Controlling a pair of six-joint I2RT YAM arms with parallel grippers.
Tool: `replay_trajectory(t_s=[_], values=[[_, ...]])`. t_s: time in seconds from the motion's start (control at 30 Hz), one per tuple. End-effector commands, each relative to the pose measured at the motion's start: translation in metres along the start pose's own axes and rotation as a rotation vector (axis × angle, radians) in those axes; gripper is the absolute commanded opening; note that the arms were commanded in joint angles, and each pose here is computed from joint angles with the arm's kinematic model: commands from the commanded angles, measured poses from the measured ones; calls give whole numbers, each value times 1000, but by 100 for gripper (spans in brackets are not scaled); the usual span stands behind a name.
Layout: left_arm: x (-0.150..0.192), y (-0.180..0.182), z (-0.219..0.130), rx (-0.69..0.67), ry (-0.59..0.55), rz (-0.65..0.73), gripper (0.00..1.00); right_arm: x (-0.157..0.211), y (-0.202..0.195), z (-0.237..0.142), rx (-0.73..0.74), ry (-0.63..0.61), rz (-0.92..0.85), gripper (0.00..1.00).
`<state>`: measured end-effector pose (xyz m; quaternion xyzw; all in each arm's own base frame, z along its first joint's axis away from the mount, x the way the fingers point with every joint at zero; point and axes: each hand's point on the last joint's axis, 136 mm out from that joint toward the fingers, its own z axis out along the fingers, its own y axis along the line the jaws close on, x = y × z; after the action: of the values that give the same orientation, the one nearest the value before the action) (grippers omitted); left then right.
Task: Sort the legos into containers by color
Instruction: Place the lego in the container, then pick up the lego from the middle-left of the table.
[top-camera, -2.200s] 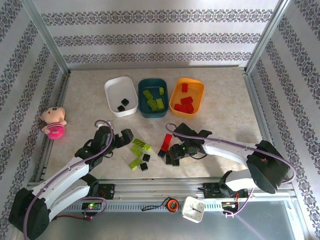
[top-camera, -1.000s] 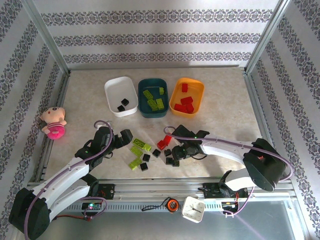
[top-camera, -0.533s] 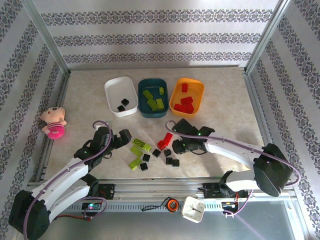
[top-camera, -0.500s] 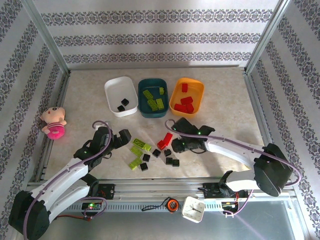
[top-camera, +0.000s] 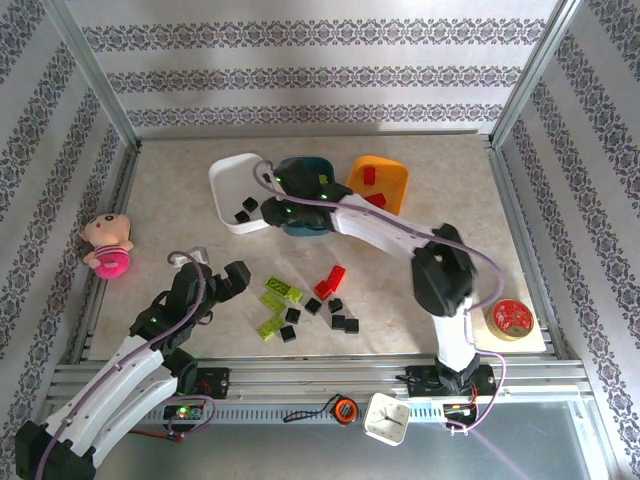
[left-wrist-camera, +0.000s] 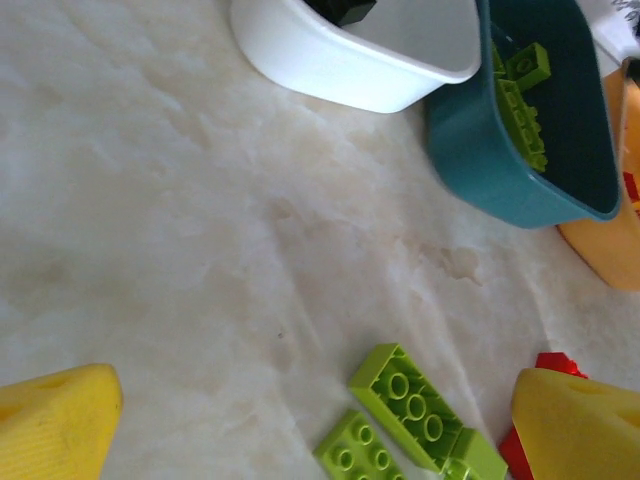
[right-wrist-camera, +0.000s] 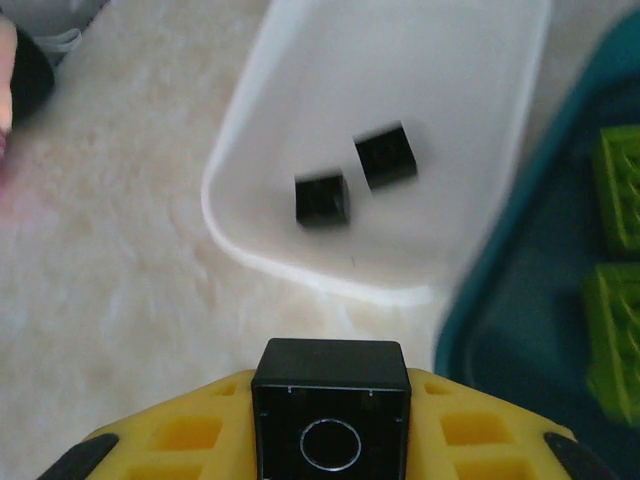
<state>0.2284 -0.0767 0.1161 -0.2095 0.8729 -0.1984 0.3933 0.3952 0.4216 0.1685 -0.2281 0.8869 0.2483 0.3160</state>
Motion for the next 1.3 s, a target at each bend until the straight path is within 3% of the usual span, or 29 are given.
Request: replay_trajectory(t_s=[0.0,0.17,0.3,0.47,0.63,0.87,1.03,1.27], values=[[4,25,-7,-91,-2,-15,100,-24,0,34,-18,-30,-6,29],[7,23,-8,-69,11,5,100,-38,-12,80,-11,-22,57,32],[12,16,-5,-37,45,27,100,-48,-14,90,-23,-39,82,50],[14,-7,-2,41,108,88,97,-70,-6,67,-44,-92,68,61],[26,-36,4,126,236,155,89,-70,-14,28,-39,-126,81,64],[61,-80,3,199,384,329,82,-16,-72,-24,20,-129,205,65],[105,-84,4,160,512,450,77,26,-102,-54,83,-112,235,65],[133,-99,12,136,553,574,68,68,-128,-77,127,-93,284,65]])
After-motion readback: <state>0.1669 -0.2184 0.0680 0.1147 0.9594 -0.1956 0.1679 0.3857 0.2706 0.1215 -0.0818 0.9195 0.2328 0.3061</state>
